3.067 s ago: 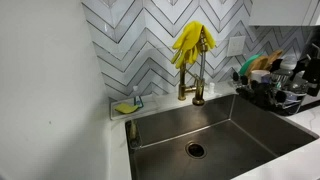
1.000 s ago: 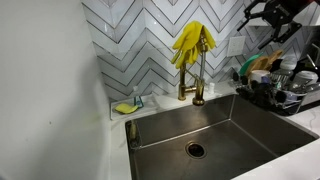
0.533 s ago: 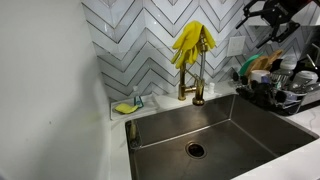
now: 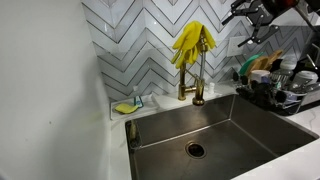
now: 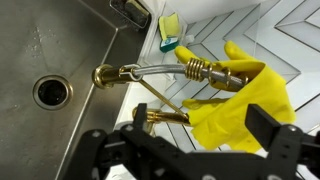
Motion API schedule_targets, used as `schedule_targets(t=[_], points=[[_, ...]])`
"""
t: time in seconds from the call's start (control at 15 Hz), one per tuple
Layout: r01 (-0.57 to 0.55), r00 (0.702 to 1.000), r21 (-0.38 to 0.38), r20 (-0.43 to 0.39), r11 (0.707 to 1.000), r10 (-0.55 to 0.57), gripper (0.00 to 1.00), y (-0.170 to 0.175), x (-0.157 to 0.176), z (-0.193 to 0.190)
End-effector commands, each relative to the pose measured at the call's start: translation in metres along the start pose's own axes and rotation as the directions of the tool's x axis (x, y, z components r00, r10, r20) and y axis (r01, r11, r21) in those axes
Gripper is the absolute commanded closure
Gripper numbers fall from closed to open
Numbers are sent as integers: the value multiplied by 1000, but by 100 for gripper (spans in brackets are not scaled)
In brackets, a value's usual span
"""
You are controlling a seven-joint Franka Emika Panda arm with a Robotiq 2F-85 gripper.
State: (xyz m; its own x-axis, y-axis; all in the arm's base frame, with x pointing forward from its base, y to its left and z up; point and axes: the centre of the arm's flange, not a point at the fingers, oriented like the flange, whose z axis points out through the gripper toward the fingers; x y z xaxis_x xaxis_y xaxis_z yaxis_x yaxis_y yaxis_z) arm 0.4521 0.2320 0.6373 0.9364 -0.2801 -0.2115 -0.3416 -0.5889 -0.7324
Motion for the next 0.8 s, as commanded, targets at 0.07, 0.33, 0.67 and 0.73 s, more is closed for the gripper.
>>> schedule_targets(t=[0.07, 0.33, 0.67, 0.73], points=[[-141, 990, 58, -2, 988, 141, 0, -12, 8, 12], [-202, 979, 106, 9, 974, 202, 0, -21, 19, 16], [-245, 969, 127, 4, 961, 246, 12, -27, 33, 26], [-255, 967, 125, 5, 959, 256, 21, -27, 35, 29]])
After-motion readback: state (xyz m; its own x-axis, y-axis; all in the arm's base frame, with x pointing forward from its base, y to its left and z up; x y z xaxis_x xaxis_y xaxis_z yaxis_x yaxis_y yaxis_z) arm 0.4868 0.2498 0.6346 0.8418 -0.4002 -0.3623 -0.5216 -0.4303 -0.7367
